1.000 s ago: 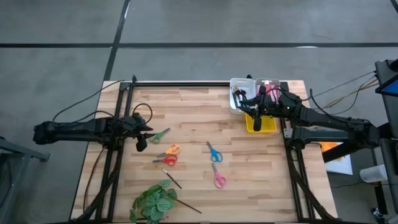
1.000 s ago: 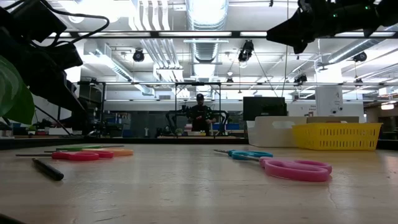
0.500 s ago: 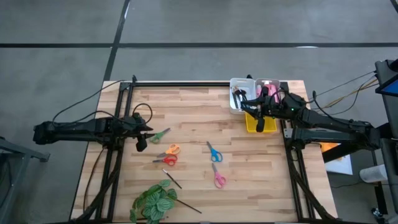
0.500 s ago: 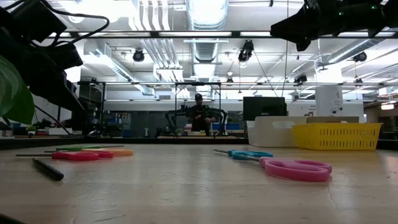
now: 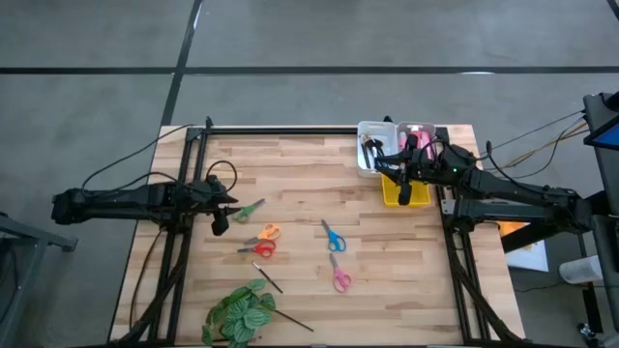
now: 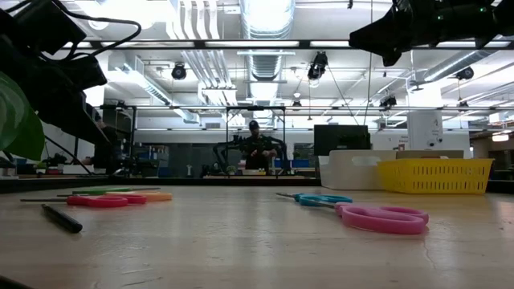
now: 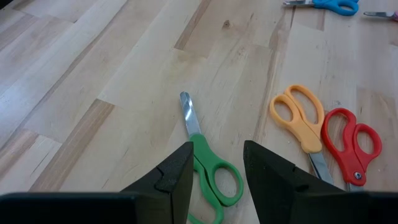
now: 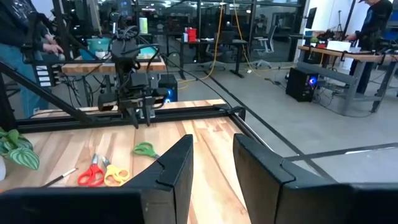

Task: Pick & Place Paint Supplies
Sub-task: Put the black paint brush into the white bin

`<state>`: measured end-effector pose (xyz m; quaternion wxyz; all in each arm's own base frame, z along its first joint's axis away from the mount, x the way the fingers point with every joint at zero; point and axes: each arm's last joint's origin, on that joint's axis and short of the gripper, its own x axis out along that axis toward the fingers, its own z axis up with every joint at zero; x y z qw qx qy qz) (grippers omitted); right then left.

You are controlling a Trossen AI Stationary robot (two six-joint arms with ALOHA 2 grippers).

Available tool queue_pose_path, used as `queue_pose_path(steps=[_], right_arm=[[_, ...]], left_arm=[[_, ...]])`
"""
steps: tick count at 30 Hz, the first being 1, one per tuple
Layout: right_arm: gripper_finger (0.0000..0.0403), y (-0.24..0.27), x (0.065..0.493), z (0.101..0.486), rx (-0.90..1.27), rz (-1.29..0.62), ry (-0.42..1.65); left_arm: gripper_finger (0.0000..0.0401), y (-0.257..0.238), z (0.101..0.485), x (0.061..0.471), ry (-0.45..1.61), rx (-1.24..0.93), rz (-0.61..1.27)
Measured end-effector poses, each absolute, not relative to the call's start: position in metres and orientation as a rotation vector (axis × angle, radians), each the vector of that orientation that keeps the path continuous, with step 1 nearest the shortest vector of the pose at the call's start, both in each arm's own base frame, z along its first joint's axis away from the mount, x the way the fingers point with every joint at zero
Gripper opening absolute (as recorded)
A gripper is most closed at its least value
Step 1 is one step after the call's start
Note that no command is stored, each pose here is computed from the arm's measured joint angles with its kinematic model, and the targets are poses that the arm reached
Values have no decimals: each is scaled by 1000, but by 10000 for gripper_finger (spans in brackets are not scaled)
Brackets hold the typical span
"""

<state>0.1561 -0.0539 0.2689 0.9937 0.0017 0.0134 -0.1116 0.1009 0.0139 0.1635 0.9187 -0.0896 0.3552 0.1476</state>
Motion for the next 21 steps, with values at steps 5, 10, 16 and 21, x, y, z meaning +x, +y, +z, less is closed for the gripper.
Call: queue_pose_path(steps=[5,10,16,21], right_arm=[[113,-54,156,269,4,-224,27],[113,-54,156,269,4,-224,27],[113,-54,156,269,5,-224,27],[113,-54,156,269,4,-225,27]], left_arm=[[145,14,163,101,730,-184,303],[145,14,163,101,730,-184,303],[144,14,164,101,729,-185,304],[144,15,172,109,600,-250,312]])
